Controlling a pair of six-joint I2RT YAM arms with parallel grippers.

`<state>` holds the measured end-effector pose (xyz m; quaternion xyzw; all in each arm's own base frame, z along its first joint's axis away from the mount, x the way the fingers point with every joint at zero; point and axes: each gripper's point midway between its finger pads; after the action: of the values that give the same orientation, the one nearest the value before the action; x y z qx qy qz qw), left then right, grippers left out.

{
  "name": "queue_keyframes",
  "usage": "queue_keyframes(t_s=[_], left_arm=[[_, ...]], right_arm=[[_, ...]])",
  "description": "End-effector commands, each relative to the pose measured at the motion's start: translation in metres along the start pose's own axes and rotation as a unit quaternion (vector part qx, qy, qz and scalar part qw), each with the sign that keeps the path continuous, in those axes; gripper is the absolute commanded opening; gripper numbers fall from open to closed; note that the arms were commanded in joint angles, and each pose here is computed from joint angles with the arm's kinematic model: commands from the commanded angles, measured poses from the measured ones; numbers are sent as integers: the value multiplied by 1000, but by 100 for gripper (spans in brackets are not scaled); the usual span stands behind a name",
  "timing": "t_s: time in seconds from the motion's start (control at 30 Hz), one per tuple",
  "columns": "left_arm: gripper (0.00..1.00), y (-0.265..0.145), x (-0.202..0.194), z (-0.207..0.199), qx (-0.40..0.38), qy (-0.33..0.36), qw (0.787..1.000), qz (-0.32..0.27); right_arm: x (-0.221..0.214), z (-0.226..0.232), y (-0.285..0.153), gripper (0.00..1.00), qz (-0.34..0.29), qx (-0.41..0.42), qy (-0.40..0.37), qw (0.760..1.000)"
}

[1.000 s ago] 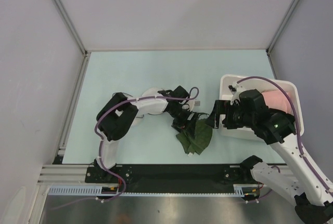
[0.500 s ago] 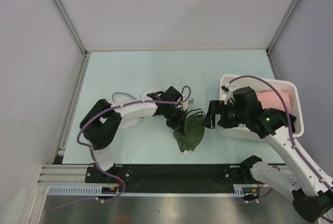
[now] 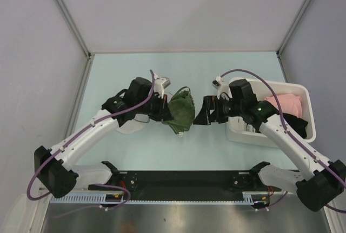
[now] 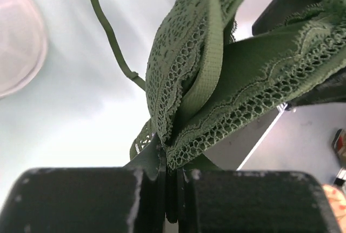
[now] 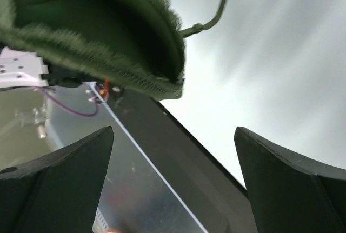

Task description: Place the bra in the laundry bag and zip it closed

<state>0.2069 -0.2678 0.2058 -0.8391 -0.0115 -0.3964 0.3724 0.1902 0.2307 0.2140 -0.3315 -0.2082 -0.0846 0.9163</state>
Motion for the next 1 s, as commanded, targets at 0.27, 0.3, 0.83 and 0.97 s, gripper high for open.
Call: queue_keyframes(t_s=[0.27,0.3,0.83,0.97], left_arm=[[0,-53,22,-10,-14,-95,995,-39],[0,-59,33,-5,-2,-106,993,-59],[0,-97,120,14,61,-201,949,-236],[0,-99,130,9,34,-210,940,-268]], right_arm=[[12,74,40,100,24,165,-45,985],[14,75,42,100,19,167,-41,985],[52,111,64,100,-11,213,45,976],[76,130,62,100,-50,258,69,962]])
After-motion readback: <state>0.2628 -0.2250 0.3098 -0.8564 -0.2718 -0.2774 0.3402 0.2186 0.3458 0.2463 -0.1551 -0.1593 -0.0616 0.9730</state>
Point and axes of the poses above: each gripper's point midway between its finger pads, its own y axis out along the fingers, its own z axis along the line the jaws close on, x = y × z, and after that the axes turned 7 degrees about y, right-handed
